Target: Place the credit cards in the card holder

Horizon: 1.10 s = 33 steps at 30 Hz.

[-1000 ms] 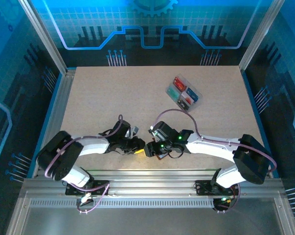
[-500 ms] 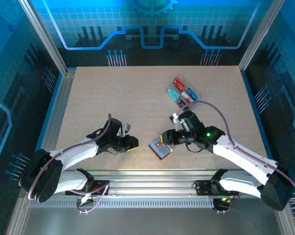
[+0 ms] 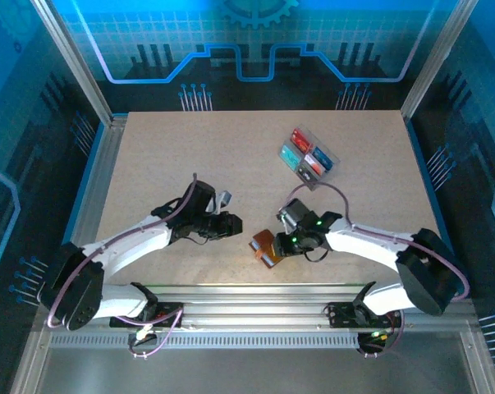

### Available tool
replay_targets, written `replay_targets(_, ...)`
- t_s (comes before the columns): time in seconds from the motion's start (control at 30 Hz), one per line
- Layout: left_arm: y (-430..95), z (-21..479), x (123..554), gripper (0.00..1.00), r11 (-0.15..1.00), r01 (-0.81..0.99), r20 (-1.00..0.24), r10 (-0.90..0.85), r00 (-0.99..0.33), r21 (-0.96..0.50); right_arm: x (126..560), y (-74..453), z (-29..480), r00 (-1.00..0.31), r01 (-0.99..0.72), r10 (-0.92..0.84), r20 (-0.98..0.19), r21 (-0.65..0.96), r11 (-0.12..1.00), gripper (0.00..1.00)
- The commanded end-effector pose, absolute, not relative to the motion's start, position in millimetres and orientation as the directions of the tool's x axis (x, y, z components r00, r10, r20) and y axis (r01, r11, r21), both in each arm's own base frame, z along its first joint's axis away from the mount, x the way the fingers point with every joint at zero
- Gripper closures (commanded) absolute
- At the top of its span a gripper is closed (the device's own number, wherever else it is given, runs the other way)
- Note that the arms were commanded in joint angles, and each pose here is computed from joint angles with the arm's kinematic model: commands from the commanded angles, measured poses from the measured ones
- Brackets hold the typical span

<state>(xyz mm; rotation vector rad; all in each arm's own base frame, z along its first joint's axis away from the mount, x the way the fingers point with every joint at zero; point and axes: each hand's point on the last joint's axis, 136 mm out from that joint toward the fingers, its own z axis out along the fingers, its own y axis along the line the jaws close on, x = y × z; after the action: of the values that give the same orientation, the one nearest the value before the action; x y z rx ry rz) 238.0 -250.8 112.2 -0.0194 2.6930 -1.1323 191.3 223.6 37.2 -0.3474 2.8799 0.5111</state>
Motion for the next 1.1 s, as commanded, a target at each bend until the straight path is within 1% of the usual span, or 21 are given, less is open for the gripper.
replay_targets(0.0,-266,100,237,0.71,0.732,0.102,-0.182,-0.03,-0.983,-0.673,196,218,29,-0.944,-0.264,-0.201,-0.26,0.232,0.936,0.55)
replay_targets(0.1,-285,83,235,0.72,0.739,0.112,-0.151,0.014,-0.988,-0.664,195,215,17,-0.95,-0.256,-0.204,-0.237,0.211,0.943,0.43)
replay_targets(0.2,-300,64,231,0.75,0.737,0.102,-0.112,0.036,-0.993,-0.668,194,214,11,-0.953,-0.251,-0.204,-0.226,0.209,0.945,0.37)
replay_targets(0.37,-305,36,224,0.77,0.754,0.081,-0.072,0.045,-0.996,-0.652,194,215,11,-0.957,-0.245,-0.195,-0.213,0.239,0.94,0.35)
replay_targets(0.43,-302,22,221,0.77,0.773,0.071,-0.052,0.05,-0.997,-0.63,194,218,14,-0.956,-0.254,-0.201,-0.212,0.264,0.931,0.28)
replay_targets(0.5,-297,8,217,0.77,0.795,0.07,-0.038,0.058,-0.998,-0.603,195,221,15,-0.958,-0.257,-0.203,-0.201,0.297,0.92,0.25)
replay_targets(0.6,-287,-10,211,0.77,0.833,0.063,-0.018,0.064,-0.998,-0.549,196,226,17,-0.963,-0.253,-0.196,-0.187,0.359,0.899,0.23)
replay_targets(0.73,-276,-26,204,0.78,0.864,0.058,-0.003,0.065,-0.998,-0.5,197,237,21,-0.969,-0.24,-0.178,-0.171,0.479,0.844,0.24)
replay_targets(0.83,-271,-36,198,0.78,0.87,0.04,0.013,0.054,-0.998,-0.492,195,249,23,-0.97,-0.242,-0.185,-0.158,0.553,0.797,0.27)
replay_targets(0.97,-269,-45,194,0.78,0.866,0.015,0.031,0.035,-0.999,-0.499,193,266,30,-0.967,-0.253,-0.197,-0.16,0.636,0.729,0.47)
replay_targets(1.03,-271,-46,193,0.78,0.859,0.005,0.036,0.028,-0.999,-0.511,193,272,38,-0.965,-0.262,-0.196,-0.173,0.667,0.697,0.58)
replay_targets(1.07,-272,-46,192,0.78,0.855,0.002,0.038,0.026,-0.999,-0.519,192,275,43,-0.963,-0.27,-0.198,-0.184,0.681,0.68,0.66)
